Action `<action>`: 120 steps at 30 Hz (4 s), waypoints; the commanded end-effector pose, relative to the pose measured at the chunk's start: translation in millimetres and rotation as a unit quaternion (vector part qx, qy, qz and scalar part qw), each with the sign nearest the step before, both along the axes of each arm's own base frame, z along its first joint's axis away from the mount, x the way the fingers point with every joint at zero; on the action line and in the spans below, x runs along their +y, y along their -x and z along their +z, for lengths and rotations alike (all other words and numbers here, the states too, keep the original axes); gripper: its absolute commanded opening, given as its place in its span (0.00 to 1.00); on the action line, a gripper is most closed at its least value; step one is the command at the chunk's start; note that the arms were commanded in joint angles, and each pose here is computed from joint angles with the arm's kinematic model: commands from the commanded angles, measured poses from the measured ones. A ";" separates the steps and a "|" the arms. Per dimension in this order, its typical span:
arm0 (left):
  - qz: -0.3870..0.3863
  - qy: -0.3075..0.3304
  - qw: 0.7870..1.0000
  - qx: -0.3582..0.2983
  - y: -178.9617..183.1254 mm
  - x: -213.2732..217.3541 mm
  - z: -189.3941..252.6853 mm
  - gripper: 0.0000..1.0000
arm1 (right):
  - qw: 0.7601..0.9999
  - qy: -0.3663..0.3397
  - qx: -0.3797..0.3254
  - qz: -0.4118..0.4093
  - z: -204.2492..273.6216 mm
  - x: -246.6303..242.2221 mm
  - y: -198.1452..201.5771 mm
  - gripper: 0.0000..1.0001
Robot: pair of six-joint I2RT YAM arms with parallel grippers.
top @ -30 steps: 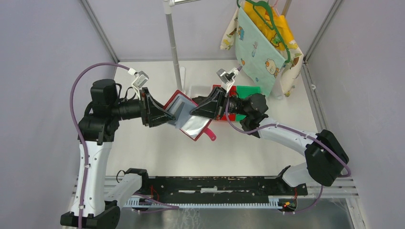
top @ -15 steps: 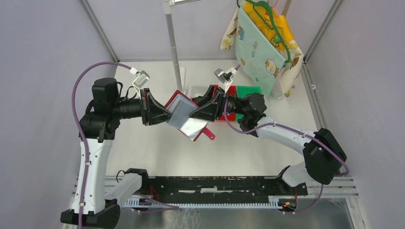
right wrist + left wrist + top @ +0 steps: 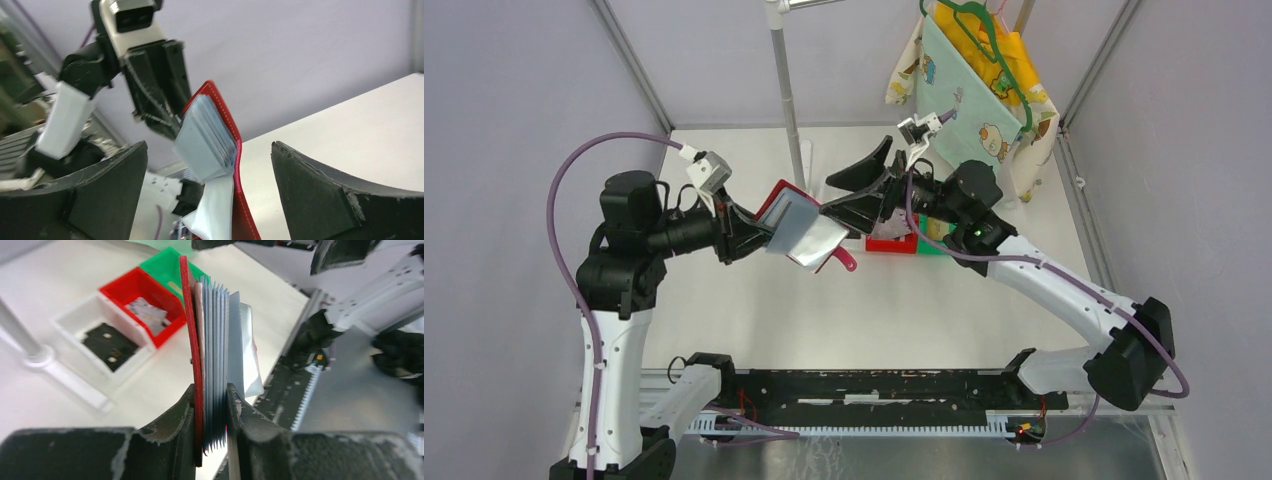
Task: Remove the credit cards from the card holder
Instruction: Remove the credit card from the card holder.
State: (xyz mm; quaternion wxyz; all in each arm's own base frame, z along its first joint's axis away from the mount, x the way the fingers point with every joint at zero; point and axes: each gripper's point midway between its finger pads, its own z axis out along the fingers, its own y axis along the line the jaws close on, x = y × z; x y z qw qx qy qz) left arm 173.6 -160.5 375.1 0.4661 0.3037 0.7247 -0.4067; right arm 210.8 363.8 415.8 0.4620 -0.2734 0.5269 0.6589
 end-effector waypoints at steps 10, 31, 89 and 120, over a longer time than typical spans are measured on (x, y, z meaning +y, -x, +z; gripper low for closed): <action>0.068 -0.092 0.979 -0.167 -26.0 27.8 13.5 0.02 | 0.960 0.132 -0.098 -0.229 12.4 33.6 -27.2 0.98; -0.146 0.114 0.981 0.048 51.3 -24.7 59.9 0.03 | 0.989 0.013 -0.129 0.069 11.4 -16.1 62.1 0.84; -0.143 0.141 0.975 0.095 47.3 -27.1 61.7 0.28 | 0.992 -0.023 -0.039 0.119 2.3 14.1 66.9 0.04; -0.097 0.126 0.984 0.078 35.2 -24.4 44.9 0.44 | 0.989 -0.025 -0.048 0.137 8.2 11.3 69.0 0.00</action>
